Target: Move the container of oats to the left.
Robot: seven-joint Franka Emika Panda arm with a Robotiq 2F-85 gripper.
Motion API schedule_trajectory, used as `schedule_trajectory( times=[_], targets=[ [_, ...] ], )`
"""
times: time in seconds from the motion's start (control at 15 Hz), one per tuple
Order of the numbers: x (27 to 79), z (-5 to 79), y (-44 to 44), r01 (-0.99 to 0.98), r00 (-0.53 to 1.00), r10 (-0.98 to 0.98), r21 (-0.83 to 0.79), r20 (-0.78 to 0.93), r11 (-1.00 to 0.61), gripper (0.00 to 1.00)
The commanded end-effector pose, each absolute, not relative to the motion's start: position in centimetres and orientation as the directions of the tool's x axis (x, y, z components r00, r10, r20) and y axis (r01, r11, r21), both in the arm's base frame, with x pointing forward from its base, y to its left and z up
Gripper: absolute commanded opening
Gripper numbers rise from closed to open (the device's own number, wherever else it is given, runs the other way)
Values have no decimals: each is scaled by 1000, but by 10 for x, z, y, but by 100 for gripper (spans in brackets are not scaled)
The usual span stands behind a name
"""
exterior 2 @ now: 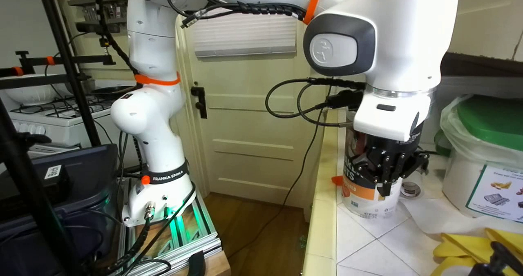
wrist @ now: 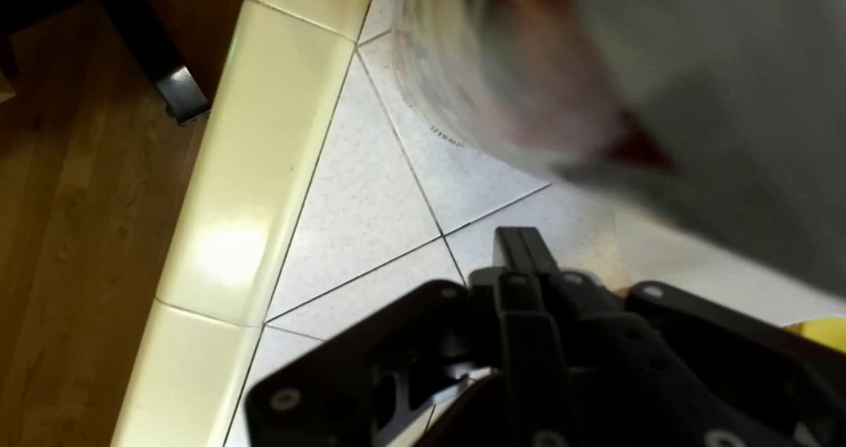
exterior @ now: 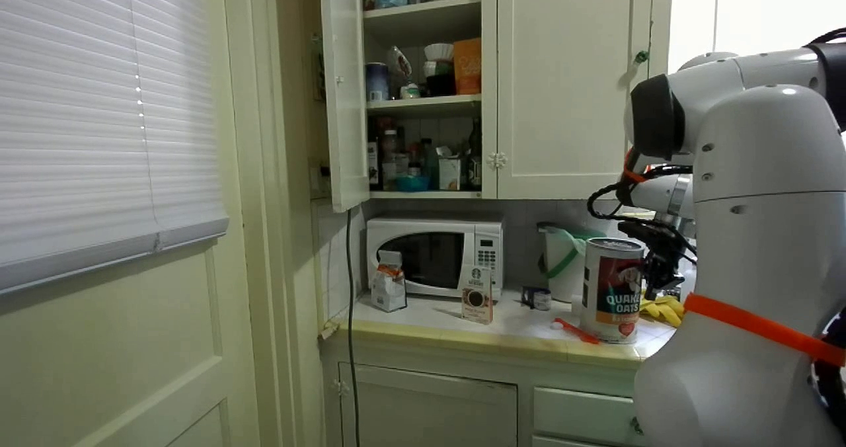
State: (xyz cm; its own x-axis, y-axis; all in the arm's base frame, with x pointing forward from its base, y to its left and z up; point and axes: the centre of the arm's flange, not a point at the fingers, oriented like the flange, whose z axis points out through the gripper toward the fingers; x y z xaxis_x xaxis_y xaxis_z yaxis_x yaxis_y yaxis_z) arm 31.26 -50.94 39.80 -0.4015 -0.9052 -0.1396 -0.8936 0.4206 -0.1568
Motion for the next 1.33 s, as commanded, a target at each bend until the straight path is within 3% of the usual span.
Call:
schedule_trajectory(
  times=[0.0,1.27],
  targets=[
    [311,388,-511,-904,-357,-915,-178,-190,389,0],
    [326,392,-489,-899,-294,-840,-166,-456,405,0]
  ],
)
